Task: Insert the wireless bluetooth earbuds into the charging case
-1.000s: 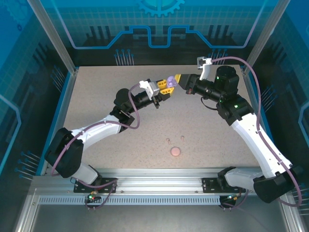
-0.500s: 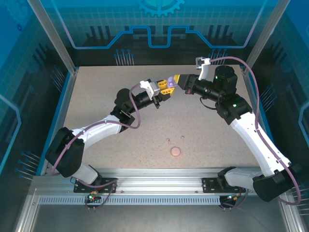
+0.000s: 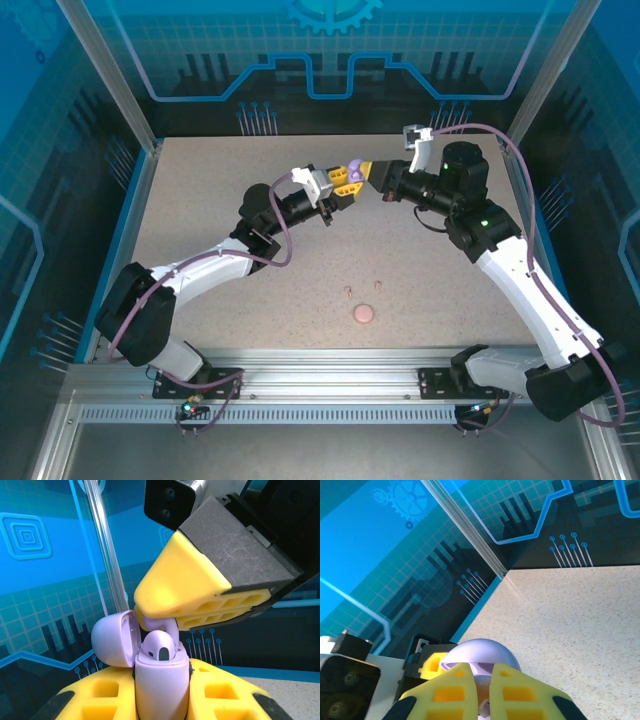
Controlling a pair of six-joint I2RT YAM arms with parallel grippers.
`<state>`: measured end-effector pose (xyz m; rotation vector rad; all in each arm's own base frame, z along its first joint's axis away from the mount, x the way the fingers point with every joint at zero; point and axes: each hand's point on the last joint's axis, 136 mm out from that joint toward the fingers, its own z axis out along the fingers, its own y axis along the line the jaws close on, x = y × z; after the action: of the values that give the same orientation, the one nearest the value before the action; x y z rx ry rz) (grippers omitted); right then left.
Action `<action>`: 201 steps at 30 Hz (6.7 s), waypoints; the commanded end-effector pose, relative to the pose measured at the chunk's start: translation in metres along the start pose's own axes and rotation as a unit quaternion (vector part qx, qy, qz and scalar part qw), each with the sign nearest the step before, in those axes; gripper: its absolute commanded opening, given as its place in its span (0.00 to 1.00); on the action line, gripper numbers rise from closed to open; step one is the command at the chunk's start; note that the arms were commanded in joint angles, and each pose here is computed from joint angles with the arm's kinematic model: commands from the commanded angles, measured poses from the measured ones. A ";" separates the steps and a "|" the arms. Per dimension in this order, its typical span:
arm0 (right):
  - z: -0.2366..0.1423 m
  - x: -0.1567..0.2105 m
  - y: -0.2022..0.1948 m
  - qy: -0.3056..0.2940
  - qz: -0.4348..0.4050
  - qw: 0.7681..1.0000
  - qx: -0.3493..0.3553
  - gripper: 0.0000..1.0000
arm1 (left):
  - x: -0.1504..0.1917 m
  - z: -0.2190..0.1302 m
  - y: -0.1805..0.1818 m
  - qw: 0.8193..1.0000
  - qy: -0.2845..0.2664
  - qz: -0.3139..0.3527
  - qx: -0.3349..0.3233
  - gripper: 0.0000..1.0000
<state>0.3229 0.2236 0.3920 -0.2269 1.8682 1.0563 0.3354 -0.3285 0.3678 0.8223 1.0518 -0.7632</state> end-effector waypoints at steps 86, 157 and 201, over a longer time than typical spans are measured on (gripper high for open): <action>-0.023 0.135 -0.186 0.176 0.143 0.910 0.348 0.70 | 0.306 -0.023 0.065 0.707 0.327 -0.585 -0.226 0.00; -0.025 0.362 -0.133 0.435 0.049 0.777 0.452 0.76 | 0.112 -0.184 0.087 0.802 0.197 -0.408 -0.389 0.99; -0.035 0.391 -0.130 0.461 0.078 0.784 0.408 0.40 | 0.103 -0.175 0.091 0.814 0.202 -0.392 -0.377 0.99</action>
<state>0.1749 0.2227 0.0139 -0.0503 3.0557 0.0461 0.3652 -0.1462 0.2264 -0.2452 1.9918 -0.7592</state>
